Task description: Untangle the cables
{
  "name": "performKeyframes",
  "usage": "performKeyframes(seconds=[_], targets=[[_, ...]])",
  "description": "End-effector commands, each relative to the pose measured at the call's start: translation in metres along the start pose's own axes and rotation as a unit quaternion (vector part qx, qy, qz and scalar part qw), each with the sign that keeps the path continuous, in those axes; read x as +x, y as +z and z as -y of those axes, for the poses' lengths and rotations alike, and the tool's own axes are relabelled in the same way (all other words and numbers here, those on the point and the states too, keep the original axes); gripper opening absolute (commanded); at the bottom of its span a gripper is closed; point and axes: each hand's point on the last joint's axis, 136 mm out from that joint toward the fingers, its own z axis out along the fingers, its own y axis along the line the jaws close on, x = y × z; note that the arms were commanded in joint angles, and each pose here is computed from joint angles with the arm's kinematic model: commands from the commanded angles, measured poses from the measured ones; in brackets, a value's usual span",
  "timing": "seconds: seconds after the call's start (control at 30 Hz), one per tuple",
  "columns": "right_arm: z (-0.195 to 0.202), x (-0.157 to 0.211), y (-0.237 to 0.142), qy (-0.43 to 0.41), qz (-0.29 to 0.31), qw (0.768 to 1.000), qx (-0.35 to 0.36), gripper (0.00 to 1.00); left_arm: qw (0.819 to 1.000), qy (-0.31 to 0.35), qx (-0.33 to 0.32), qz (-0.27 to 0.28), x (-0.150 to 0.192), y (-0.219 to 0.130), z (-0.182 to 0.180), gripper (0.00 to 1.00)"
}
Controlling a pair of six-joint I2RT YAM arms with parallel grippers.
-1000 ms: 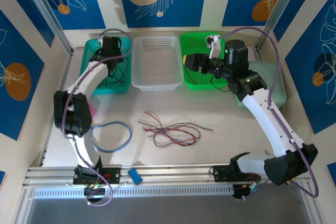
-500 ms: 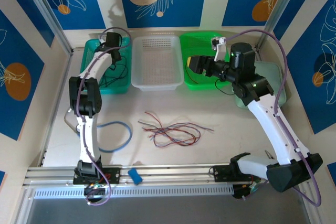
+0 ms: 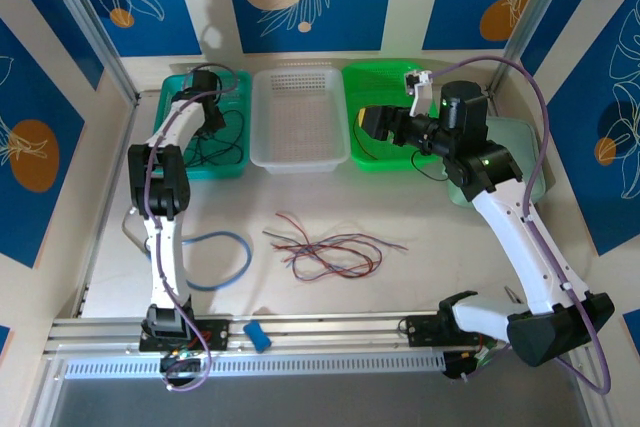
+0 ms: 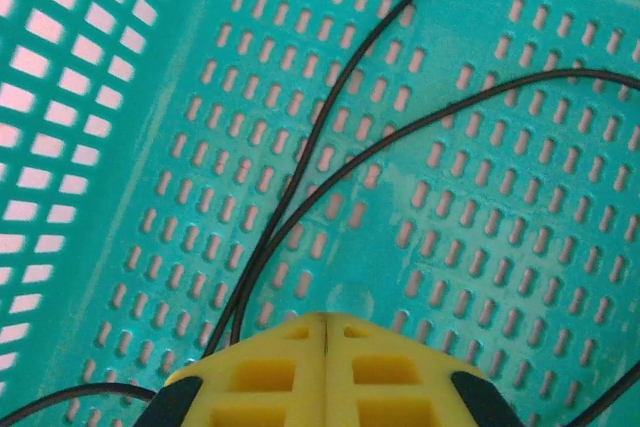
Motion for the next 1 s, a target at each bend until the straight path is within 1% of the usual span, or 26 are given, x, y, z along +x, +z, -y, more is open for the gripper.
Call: performKeyframes(seconds=[0.0,0.2,0.23,0.27,0.3,0.33,0.37,0.4,0.47,0.6,0.83,0.97], targets=[[-0.007,0.001,-0.01,-0.006,0.002,1.0,-0.008,0.65,0.999,0.001,0.001,-0.044,0.022,0.016,-0.004,0.0],[-0.009,-0.003,-0.018,-0.013,0.011,1.0,-0.004,0.65,0.999,0.0,0.003,-0.037,0.015,0.01,-0.006,0.0],[-0.01,-0.003,-0.02,-0.013,0.011,1.0,-0.004,0.65,0.999,-0.005,0.011,-0.035,0.012,0.007,-0.004,0.14],[-0.011,-0.002,-0.02,-0.013,0.011,1.0,-0.005,0.65,0.999,-0.01,0.019,-0.025,0.006,0.0,-0.002,0.4],[-0.011,-0.003,-0.021,-0.015,0.012,1.0,-0.005,0.65,0.999,-0.015,0.027,-0.012,-0.002,-0.008,0.001,0.53],[-0.01,-0.003,-0.022,-0.016,0.015,1.0,-0.004,0.65,0.999,-0.019,0.035,0.005,-0.011,-0.017,0.003,0.65],[-0.01,-0.002,-0.022,-0.015,0.015,1.0,-0.003,0.65,0.999,-0.022,0.039,0.022,-0.02,-0.028,0.004,0.71],[-0.01,-0.002,-0.022,-0.014,0.014,1.0,-0.004,0.65,0.998,-0.022,0.038,0.039,-0.029,-0.038,0.004,0.75],[-0.011,-0.001,-0.021,-0.012,0.013,1.0,-0.008,0.65,0.997,-0.015,0.038,0.065,-0.045,-0.056,0.006,0.8],[-0.011,0.0,-0.021,-0.009,0.012,1.0,-0.009,0.65,0.994,0.001,0.037,0.099,-0.063,-0.082,0.007,0.86],[-0.009,0.004,-0.022,-0.007,0.011,1.0,-0.009,0.65,0.99,0.018,0.058,0.125,-0.06,-0.107,0.027,0.88],[-0.003,0.01,-0.024,-0.003,0.004,1.0,0.003,0.65,0.984,0.032,0.069,0.158,-0.051,-0.126,0.045,0.88]])
